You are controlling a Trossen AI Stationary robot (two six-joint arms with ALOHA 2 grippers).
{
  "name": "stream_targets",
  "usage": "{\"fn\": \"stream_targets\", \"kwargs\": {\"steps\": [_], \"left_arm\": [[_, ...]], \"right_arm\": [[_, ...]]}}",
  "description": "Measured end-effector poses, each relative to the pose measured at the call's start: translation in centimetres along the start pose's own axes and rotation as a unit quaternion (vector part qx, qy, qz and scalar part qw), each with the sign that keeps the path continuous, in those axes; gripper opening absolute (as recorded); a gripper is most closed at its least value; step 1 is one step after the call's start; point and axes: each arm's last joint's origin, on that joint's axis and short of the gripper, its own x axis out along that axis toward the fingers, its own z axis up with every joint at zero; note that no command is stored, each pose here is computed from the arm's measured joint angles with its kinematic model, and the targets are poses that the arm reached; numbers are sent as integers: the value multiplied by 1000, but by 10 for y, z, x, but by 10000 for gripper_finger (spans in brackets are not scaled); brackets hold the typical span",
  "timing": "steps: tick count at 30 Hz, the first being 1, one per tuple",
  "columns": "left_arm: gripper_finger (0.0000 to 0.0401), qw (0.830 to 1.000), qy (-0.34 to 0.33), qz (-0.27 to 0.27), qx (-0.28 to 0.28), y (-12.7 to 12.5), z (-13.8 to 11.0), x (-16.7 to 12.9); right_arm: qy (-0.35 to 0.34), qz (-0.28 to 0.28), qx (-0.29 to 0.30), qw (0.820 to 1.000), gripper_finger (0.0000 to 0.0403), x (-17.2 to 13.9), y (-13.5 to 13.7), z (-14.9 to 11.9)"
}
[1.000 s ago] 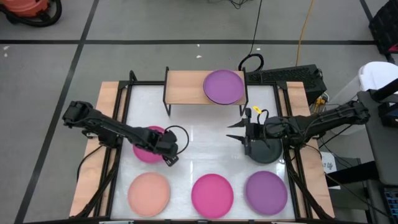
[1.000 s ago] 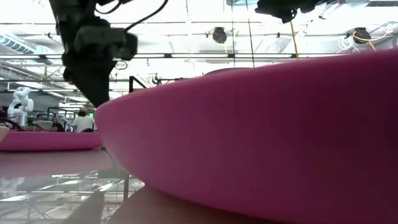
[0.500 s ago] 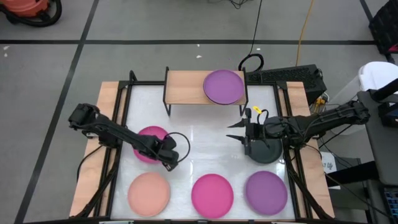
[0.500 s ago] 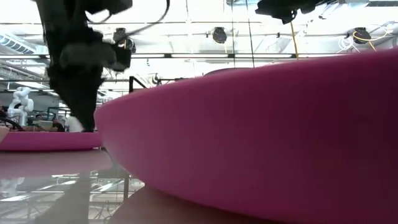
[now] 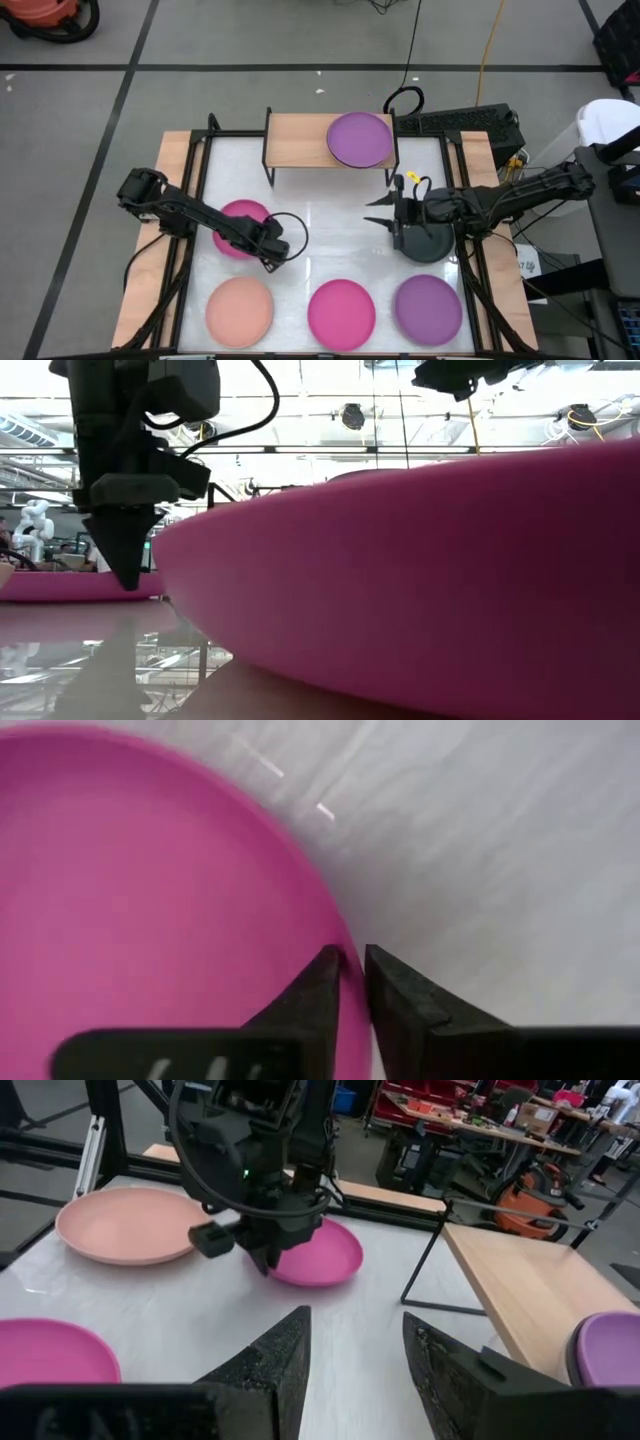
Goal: Place and stack plates onto a shelf
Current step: Stack the left pink plate on the purple plate on the shelf
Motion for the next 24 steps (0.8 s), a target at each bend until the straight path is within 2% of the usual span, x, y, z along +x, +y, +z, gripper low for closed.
{"fn": "stream_targets", "kwargs": {"steps": [3,6,11,14,17,21,24], "left_arm": [[15,1000,10,5,19,1,-1,-1],[9,999,18,-12,50,-4,0,-12],[9,985,-17,-90,146,-28,7,-61],[9,963,-71,-137,220,-45,11,-102],[9,933,-150,-143,295,-55,15,-143],[9,887,-265,-73,370,-54,31,-176],[9,860,-311,-25,405,-45,55,-187]], "right_arm": [[0,0,0,1000,144,0,0,0],[-6,-1,-1,1000,144,-2,-1,1],[-27,-2,5,1000,144,-12,-4,6],[-47,1,10,999,144,-20,-5,11],[-69,6,10,998,144,-30,-6,16],[-119,11,12,993,144,-44,-6,26],[-164,15,12,986,144,-55,-7,34]]}}
